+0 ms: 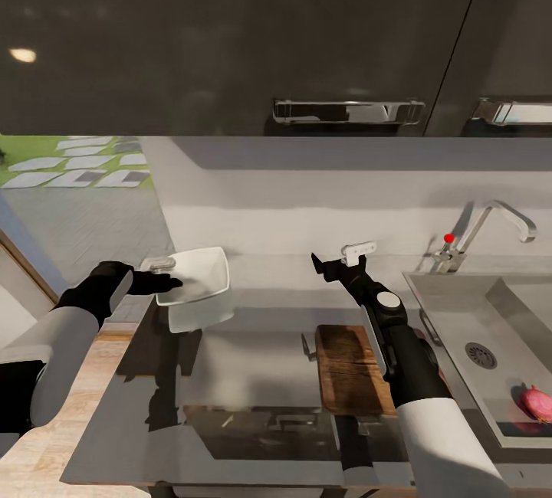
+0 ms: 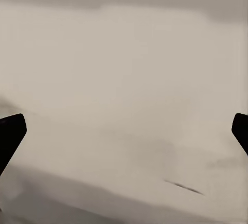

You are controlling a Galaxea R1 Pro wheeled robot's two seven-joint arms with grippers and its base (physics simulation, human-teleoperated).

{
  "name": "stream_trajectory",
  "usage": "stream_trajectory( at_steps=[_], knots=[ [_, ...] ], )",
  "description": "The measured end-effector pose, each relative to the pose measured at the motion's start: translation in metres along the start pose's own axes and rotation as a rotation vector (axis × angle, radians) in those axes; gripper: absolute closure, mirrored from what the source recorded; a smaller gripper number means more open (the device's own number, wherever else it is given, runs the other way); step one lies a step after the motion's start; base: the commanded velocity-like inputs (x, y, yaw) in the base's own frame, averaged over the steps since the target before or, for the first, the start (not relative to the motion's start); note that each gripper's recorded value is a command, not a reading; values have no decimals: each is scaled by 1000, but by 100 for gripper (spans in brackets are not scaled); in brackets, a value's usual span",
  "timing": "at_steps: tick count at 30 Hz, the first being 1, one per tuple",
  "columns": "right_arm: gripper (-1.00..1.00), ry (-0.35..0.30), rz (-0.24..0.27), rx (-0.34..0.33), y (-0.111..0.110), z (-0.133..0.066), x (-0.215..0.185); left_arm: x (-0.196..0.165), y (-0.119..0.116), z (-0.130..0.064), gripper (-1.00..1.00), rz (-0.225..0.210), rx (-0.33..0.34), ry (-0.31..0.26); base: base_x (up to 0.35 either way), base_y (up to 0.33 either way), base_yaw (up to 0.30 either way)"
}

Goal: In the kitchen, take the Vidalia onion out of the sink, dice it on the chopping board with the paring knife, put the diced onion into the bowl on the countertop, then place both the paring knife and the chopping board into the sink.

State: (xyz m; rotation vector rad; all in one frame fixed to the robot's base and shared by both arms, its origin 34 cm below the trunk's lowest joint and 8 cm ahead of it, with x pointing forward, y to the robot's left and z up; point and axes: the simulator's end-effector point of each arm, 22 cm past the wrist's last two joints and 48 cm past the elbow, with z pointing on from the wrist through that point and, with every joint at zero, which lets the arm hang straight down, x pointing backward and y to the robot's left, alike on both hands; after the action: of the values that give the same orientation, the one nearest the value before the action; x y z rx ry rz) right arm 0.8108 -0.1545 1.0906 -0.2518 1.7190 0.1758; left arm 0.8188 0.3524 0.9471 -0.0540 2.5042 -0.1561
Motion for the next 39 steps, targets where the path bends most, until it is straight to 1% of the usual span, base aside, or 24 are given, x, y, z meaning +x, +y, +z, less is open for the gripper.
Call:
stream_trajectory(
  at_steps=[19,20,23,31,33,39],
  knots=[
    [-100,5,2,-1,0,1,4,2,0,3,-100,0,1,5,0,0,0],
    [-100,5,2,-1,0,1,4,2,0,3,100,0,1,5,0,0,0],
    [-100,5,1,-1,0,1,4,2,0,3,100,0,1,5,0,0,0],
    [-100,4,2,0,0,1,3,2,-4,3,100,-19,16,2,0,0,0],
    [-100,5,2,-1,0,1,4,2,-2,3,100,-7,6,5,0,0,0],
    [-100,5,2,0,0,1,4,2,-1,3,100,-6,5,4,0,0,0]
  ],
)
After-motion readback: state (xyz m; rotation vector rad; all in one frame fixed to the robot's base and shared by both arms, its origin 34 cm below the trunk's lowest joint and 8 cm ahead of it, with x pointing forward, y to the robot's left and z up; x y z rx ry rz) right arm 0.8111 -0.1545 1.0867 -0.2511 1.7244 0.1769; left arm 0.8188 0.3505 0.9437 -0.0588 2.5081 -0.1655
